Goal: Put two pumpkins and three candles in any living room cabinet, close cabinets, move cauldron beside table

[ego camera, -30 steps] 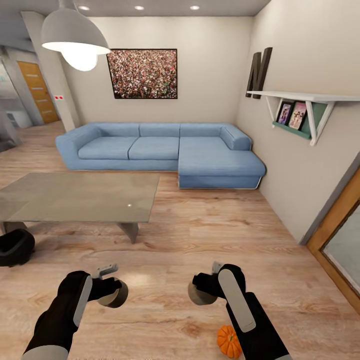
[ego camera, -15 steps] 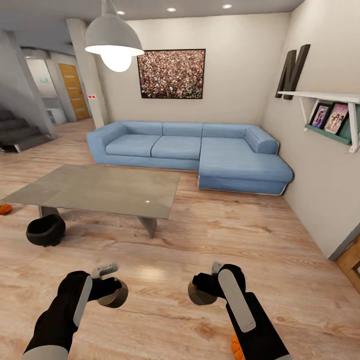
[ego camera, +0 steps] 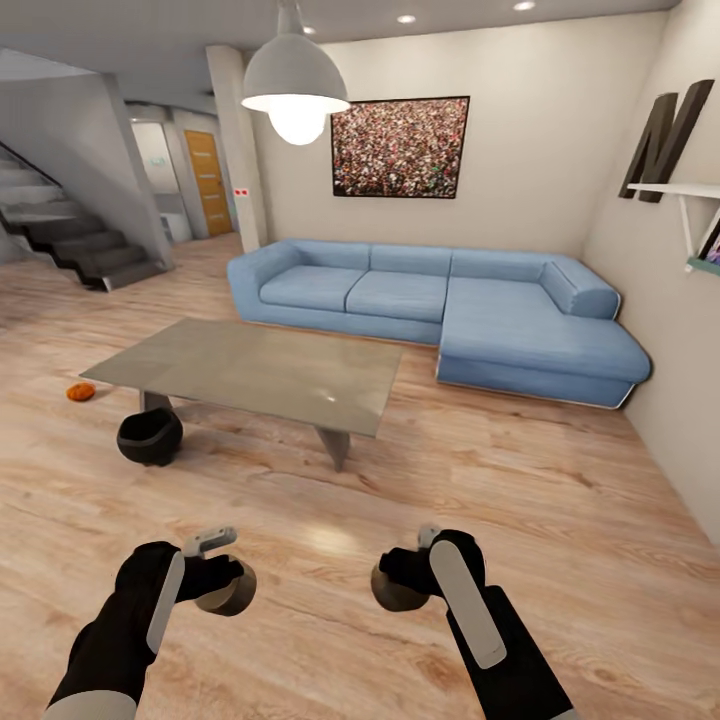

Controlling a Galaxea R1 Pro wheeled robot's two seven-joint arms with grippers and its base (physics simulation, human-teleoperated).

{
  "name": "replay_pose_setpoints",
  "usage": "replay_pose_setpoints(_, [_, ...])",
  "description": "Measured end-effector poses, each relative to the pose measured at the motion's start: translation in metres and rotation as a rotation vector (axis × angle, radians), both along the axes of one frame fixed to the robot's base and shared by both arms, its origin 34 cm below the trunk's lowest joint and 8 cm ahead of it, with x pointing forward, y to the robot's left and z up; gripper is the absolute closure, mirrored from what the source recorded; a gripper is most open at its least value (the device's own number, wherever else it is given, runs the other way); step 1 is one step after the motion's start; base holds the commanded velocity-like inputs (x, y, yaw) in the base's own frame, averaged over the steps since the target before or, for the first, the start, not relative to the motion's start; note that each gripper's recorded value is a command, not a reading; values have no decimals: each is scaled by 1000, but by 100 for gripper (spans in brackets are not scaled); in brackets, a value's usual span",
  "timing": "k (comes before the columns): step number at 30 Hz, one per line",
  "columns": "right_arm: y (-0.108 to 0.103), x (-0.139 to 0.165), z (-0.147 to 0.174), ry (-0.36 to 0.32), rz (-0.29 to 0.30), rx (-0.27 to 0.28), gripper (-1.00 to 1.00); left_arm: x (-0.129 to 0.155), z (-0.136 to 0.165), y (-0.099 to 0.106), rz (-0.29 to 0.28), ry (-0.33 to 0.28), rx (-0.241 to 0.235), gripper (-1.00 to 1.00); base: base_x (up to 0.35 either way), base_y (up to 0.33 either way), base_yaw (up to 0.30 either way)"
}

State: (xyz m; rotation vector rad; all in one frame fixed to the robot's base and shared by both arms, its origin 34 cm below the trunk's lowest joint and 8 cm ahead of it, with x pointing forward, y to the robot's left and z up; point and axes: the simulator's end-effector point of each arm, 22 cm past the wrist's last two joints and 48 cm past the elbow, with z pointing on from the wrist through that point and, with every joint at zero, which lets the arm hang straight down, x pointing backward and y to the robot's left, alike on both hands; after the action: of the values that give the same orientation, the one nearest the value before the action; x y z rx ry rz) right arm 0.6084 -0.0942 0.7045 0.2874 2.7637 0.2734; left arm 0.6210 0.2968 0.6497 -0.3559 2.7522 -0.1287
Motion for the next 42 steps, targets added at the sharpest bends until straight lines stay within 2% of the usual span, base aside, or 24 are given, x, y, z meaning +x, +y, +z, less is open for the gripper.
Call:
replay_pose_setpoints(36, [0, -3, -4, 13, 3, -4, 100, 0, 0, 0, 1, -1, 2, 100, 0, 0, 288])
replay_pose_setpoints(42, [0, -5, 1, 27, 6, -8, 100, 1, 10, 2, 2, -1, 3, 100, 0, 0, 288])
